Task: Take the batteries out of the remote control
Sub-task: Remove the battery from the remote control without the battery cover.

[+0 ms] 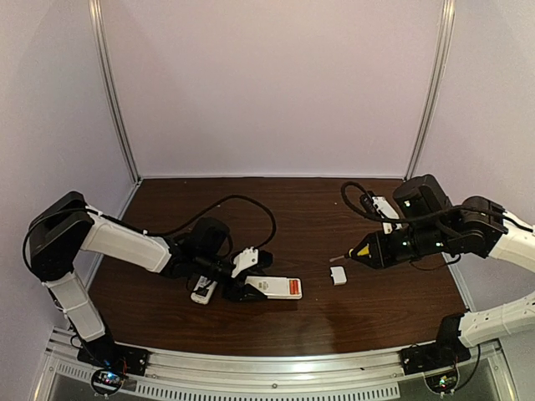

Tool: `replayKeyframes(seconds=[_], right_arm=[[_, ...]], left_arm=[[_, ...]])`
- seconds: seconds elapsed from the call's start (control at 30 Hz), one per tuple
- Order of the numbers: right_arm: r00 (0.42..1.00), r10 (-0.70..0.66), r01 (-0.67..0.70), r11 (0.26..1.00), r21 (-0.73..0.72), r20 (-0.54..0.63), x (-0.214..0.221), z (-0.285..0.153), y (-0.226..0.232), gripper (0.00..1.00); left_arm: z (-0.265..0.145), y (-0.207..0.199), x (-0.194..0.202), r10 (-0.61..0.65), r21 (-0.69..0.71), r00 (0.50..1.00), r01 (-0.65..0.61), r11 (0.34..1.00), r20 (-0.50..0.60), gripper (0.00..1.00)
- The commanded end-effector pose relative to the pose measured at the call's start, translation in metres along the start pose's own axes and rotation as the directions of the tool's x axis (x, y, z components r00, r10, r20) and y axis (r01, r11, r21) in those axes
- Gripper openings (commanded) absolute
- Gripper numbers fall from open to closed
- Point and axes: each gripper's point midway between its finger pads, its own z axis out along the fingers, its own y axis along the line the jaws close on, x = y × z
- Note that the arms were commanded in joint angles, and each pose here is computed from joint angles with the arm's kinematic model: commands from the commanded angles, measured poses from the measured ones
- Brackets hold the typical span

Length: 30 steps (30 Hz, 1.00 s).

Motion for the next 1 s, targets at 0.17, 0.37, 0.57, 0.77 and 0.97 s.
replayKeyframes(seconds=[0.17, 0.37, 0.57, 0.77, 0.97], right_arm=[[0.997, -0.07, 0.069, 0.997, 0.022, 0.037, -0.014, -0.004, 0.0, 0.0], [0.991, -0.133, 0.133, 0.991, 0.015, 0.029, -0.015, -0.01, 0.003, 0.0], [0.974, -0.225, 0.225, 0.973, -0.047, 0.007, -0.013, -0.018, 0.016, 0.0], [0.953, -0.302, 0.297, 0.947, -0.124, -0.021, -0.005, -0.025, 0.028, 0.0], [0.932, -0.362, 0.351, 0.918, -0.185, -0.029, 0.002, -0.031, 0.04, 0.0]], left_arm=[[-0.023, 0.018, -0.035, 0.129, -0.12, 0.991, -0.124, 0.985, 0.032, 0.0], [-0.026, 0.001, -0.038, 0.188, 0.005, 0.982, -0.188, 0.982, -0.012, 0.0], [-0.034, -0.006, -0.044, 0.245, 0.046, 0.969, -0.243, 0.969, -0.021, 0.0], [-0.042, -0.014, -0.045, 0.314, 0.095, 0.949, -0.309, 0.946, -0.043, 0.0], [-0.047, -0.02, -0.047, 0.324, 0.117, 0.945, -0.317, 0.941, -0.045, 0.0]])
